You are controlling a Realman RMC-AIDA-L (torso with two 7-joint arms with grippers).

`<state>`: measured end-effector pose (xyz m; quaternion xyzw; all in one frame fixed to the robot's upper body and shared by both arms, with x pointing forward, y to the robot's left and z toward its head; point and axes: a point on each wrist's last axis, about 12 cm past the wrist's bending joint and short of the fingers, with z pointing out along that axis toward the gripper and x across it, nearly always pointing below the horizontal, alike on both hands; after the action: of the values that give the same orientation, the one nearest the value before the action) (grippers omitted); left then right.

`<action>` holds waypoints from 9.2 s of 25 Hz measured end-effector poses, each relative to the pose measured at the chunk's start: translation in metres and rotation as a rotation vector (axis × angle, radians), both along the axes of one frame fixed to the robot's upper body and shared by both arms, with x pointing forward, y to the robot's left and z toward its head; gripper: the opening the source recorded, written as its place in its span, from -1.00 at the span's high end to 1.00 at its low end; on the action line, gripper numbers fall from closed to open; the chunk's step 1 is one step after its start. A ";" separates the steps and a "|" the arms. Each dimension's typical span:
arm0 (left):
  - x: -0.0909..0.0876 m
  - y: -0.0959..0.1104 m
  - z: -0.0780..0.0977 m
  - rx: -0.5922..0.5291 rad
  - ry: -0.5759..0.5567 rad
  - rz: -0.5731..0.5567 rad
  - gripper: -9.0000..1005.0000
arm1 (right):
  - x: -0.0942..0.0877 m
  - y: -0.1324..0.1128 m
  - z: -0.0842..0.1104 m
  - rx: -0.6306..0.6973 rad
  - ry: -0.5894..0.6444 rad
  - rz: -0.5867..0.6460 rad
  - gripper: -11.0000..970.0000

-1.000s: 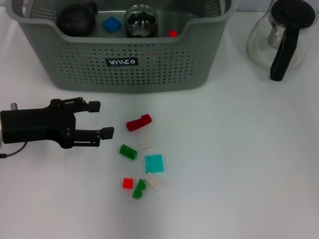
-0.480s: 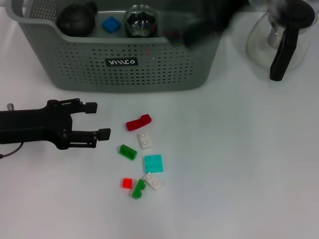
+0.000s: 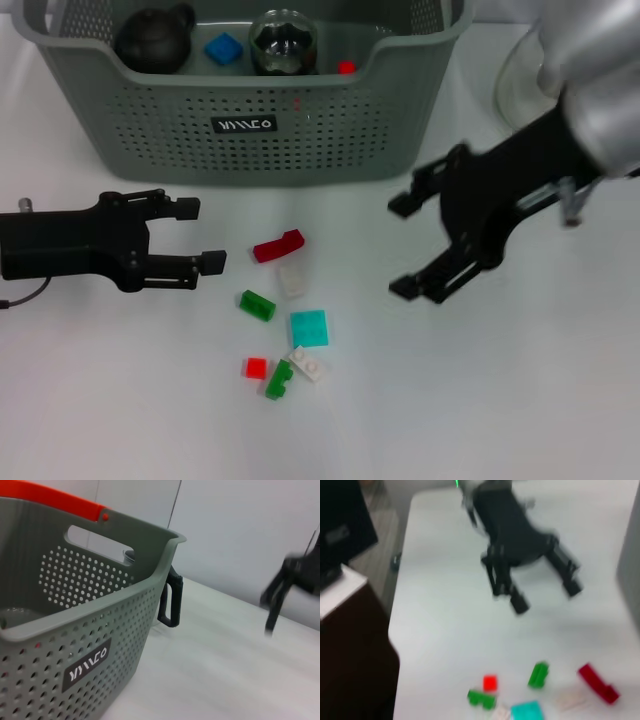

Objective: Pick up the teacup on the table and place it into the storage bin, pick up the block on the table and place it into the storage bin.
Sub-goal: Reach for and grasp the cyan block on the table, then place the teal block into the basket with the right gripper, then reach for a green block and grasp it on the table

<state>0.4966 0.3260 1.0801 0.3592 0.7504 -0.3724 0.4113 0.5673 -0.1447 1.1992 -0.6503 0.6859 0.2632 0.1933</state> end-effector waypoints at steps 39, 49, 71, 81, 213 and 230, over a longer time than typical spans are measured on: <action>-0.003 -0.001 -0.004 -0.003 0.004 0.012 -0.73 | -0.009 0.092 -0.104 -0.173 -0.126 0.147 -0.95; -0.002 0.000 -0.004 -0.001 0.002 0.012 -0.73 | -0.008 0.094 -0.108 -0.167 -0.128 0.131 -0.95; -0.003 -0.001 -0.004 -0.004 0.003 0.011 -0.73 | -0.012 0.095 -0.114 -0.167 -0.126 0.134 -0.21; -0.006 0.001 -0.006 -0.005 0.010 0.018 -0.73 | -0.010 0.093 -0.100 -0.139 -0.139 0.114 0.07; 0.057 -0.148 0.039 0.712 0.404 -0.028 -0.73 | 0.006 -0.065 -0.010 0.251 -0.117 -0.286 -0.94; 0.057 -0.148 0.036 0.722 0.492 0.093 -0.73 | 0.000 -0.077 -0.020 0.207 -0.038 -0.204 -0.94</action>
<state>0.5539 0.1784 1.1160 0.3464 0.9234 -0.1420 0.0851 0.5668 -0.2219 1.1790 -0.5585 0.7139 0.2994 0.2981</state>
